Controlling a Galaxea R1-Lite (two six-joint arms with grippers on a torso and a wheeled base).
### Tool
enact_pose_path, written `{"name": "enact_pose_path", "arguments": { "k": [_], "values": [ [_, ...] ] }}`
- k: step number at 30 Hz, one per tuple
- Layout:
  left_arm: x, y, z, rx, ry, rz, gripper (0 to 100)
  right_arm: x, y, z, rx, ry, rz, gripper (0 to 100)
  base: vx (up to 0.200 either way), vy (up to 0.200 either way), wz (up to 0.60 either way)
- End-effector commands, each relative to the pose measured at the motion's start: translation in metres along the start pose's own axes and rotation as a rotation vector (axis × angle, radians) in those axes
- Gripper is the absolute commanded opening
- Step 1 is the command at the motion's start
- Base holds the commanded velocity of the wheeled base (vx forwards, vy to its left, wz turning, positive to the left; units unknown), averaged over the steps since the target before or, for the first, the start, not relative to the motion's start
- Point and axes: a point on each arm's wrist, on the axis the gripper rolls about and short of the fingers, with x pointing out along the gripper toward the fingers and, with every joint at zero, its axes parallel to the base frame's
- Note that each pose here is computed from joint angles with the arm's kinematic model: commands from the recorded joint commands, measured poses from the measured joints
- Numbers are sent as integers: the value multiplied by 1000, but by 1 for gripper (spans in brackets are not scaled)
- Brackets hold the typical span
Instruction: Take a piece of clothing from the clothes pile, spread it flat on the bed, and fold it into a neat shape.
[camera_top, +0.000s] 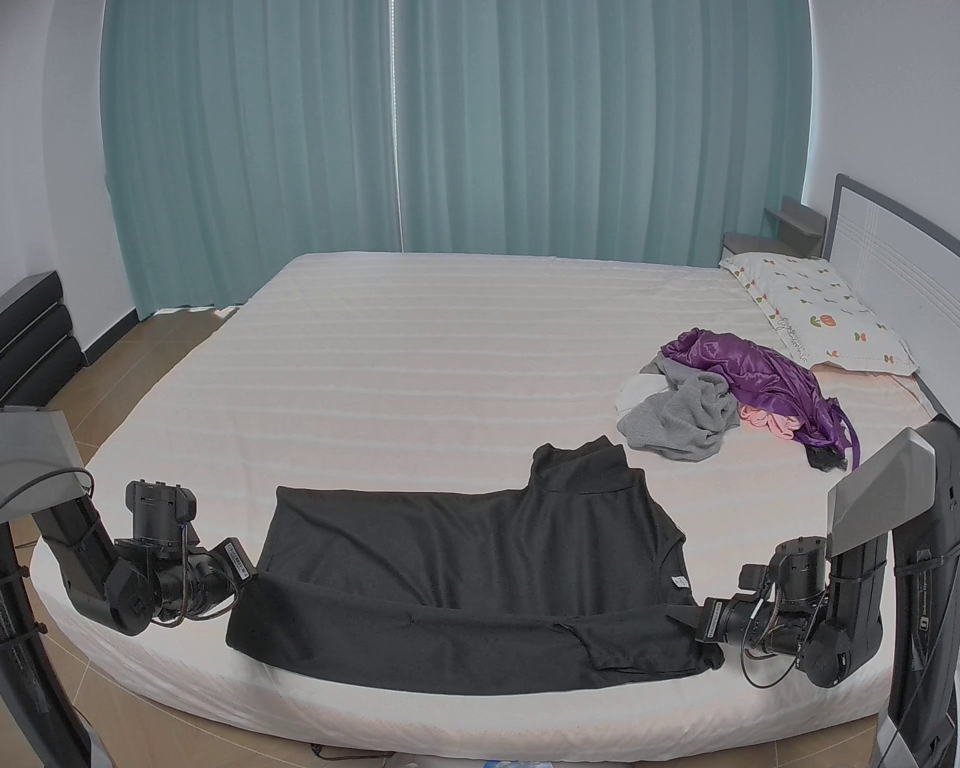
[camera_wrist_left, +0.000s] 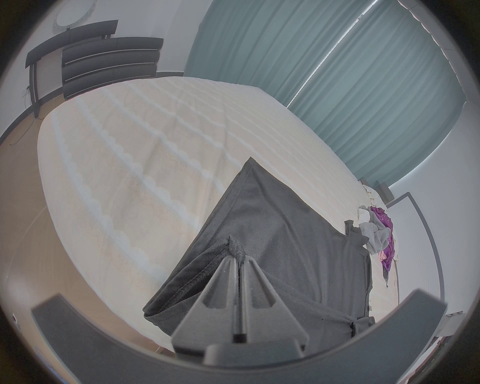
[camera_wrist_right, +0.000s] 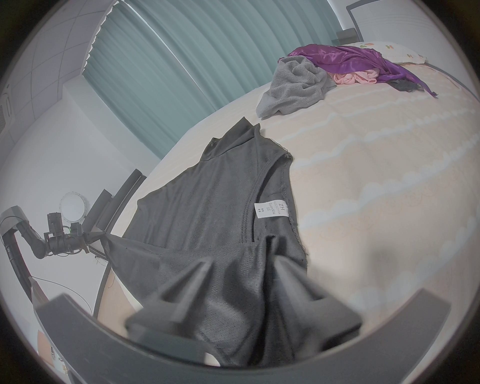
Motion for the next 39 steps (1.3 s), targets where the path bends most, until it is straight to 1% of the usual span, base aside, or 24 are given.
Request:
{"name": "enact_pose_path", "arguments": {
  "k": [1, 7, 11, 17, 20, 24, 26, 29, 32, 36, 39],
  "values": [
    [0, 0, 0, -1, -2, -1, 0, -5, 1, 2, -2, -15, 2, 0, 0, 0, 0],
    [-2, 0, 1, 1, -5, -1, 0, -15, 5, 7, -1, -32, 10, 0, 0, 0, 0],
    [-11, -4, 4, 3, -24, -14, 0, -24, 10, 10, 8, -45, 19, 0, 0, 0, 0],
    [-25, -4, 2, 5, -36, -20, 0, -39, 14, 8, 10, -38, 23, 0, 0, 0, 0],
    [-31, -1, -2, 5, -30, -16, 0, -48, 17, 7, 12, -28, 38, 0, 0, 0, 0],
    [-37, 2, -3, -1, -35, -10, 0, -60, 22, 7, 30, -28, 64, 0, 0, 0, 0],
    [-45, 6, 0, -13, -54, -4, 0, -66, 26, 7, 55, -32, 74, 0, 0, 0, 0],
    [-49, 8, -1, -17, -59, 0, 0, -71, 28, 8, 60, -41, 82, 0, 0, 0, 0],
    [-59, 12, -7, -16, -55, 4, 0, -79, 32, 13, 70, -70, 100, 0, 0, 0, 0],
    [-69, 10, -6, -24, -76, -17, 0, -86, 38, 19, 110, -108, 125, 0, 0, 0, 0],
    [-74, 9, -7, -23, -85, -25, 0, -89, 40, 20, 117, -112, 128, 0, 0, 0, 0]
  ]
}}
